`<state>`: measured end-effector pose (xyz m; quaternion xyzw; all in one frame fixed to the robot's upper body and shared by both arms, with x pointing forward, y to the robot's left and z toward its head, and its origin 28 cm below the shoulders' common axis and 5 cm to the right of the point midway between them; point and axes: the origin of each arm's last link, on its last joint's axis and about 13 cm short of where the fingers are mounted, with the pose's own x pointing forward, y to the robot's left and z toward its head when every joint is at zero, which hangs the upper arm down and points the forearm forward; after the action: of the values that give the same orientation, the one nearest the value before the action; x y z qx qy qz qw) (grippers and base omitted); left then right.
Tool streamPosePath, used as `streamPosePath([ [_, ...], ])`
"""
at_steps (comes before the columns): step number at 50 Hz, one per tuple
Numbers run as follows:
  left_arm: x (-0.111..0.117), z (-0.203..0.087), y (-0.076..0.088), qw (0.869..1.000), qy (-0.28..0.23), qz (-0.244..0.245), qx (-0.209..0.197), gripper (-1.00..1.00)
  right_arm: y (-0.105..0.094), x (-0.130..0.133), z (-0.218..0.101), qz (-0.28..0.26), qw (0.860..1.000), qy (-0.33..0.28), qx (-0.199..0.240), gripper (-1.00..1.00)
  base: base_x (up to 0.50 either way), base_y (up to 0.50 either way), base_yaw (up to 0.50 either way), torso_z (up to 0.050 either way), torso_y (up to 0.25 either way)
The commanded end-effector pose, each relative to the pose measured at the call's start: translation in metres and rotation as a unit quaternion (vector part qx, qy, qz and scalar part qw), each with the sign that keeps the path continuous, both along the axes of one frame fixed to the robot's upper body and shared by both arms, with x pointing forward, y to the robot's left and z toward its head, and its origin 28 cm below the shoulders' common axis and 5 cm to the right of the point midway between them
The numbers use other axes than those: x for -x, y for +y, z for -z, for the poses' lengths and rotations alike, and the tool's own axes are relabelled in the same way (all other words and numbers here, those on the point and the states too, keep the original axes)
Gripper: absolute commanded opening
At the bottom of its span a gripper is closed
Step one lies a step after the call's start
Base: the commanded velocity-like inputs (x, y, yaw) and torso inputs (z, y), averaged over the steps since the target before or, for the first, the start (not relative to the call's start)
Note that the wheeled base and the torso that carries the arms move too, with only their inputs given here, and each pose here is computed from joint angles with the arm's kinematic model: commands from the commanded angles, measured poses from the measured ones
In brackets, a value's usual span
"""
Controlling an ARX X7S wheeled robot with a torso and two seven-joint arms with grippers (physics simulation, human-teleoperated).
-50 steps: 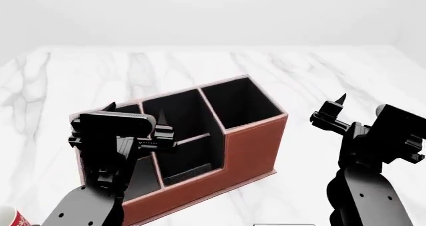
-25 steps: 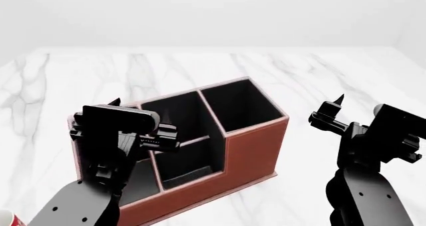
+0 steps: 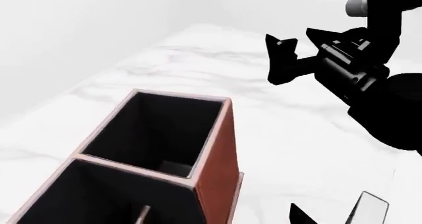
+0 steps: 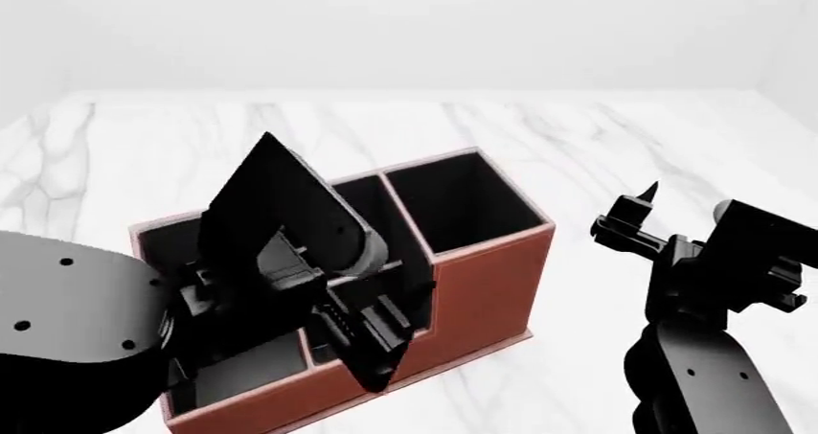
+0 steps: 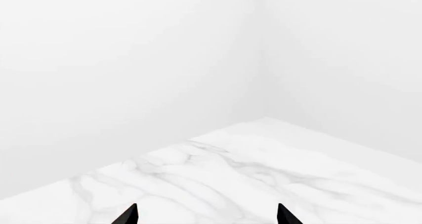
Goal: Pick up the book and place it in the left compartment of the caddy.
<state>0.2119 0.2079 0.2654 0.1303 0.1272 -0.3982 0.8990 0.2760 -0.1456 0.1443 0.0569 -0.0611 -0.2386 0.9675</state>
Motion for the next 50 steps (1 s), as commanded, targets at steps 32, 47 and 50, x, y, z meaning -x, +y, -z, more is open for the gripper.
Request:
streamPosePath([
  [32,-0.02,-0.021,-0.023,0.958,0.166,0.19,-0.138,1.0,-0.001,-0.001,0.0,0.004,1.0,0.0,0.001,1.0,0.0,0.0,0.0,0.0,0.0],
  [47,-0.05,0.014,-0.043,0.941,0.189,0.225,-0.166,1.0,0.001,0.001,-0.001,0.001,1.0,-0.001,0.002,1.0,0.0,0.0,0.0,0.0,0.0],
  [50,-0.05,0.014,-0.044,0.941,0.19,0.225,-0.165,1.0,0.001,0.001,-0.001,0.001,1.0,-0.001,0.003,1.0,0.0,0.0,0.0,0.0,0.0],
])
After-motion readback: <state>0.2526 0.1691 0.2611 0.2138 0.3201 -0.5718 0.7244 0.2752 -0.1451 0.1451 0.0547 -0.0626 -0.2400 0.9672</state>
